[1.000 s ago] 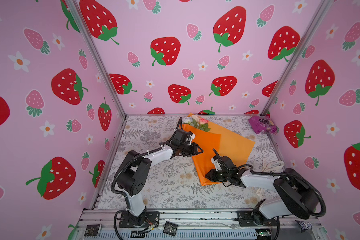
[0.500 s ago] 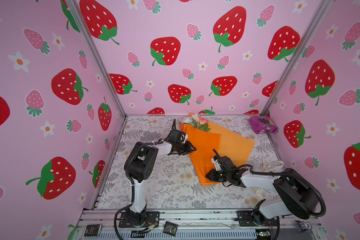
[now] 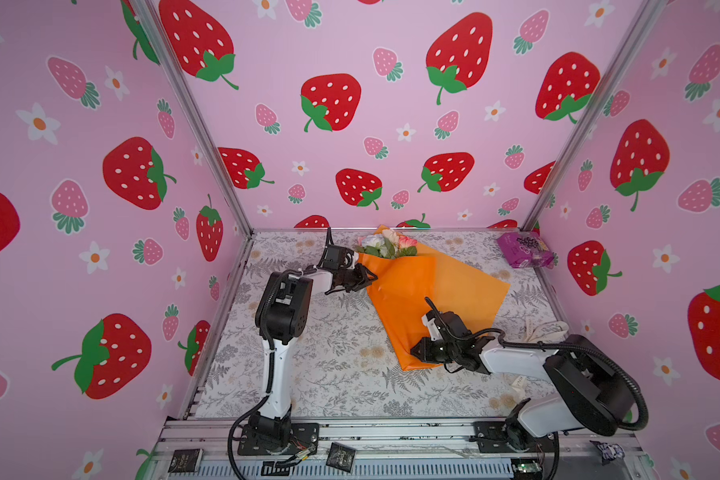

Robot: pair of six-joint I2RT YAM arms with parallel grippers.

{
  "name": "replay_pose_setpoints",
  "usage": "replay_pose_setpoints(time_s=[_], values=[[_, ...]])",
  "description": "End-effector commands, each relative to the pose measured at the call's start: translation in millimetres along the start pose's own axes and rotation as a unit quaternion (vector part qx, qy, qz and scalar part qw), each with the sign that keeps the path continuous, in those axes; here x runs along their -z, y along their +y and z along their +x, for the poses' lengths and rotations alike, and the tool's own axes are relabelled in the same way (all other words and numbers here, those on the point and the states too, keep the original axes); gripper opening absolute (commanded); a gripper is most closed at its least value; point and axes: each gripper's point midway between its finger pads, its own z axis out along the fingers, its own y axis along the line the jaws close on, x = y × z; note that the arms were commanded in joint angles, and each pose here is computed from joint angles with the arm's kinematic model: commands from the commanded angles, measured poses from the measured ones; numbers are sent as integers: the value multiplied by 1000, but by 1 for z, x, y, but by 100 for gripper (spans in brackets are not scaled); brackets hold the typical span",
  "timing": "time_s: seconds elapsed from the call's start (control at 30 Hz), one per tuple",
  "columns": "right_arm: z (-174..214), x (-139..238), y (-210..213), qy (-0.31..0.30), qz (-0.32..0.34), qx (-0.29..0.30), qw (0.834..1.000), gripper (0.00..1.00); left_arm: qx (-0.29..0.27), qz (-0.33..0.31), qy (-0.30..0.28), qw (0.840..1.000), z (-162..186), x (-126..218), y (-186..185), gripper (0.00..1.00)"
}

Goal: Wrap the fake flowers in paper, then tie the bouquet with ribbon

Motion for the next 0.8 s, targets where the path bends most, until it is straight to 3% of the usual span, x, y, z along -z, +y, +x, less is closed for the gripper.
replay_pose_setpoints(time_s=[0.0, 0.2, 0.53, 0.77], values=[[29, -6, -36, 47, 69, -22, 996, 19, 25, 7, -24, 999, -27, 3, 8, 37], [31, -7, -39, 51, 76, -25, 995, 19, 49, 19, -56, 997, -64, 13, 12, 38], [30, -3, -41, 48, 81, -24, 995, 19, 42, 12, -82, 996, -117, 32, 8, 40], [24, -1, -35, 39, 71, -24, 996, 19, 0, 8, -99, 995, -120, 76, -37, 41]])
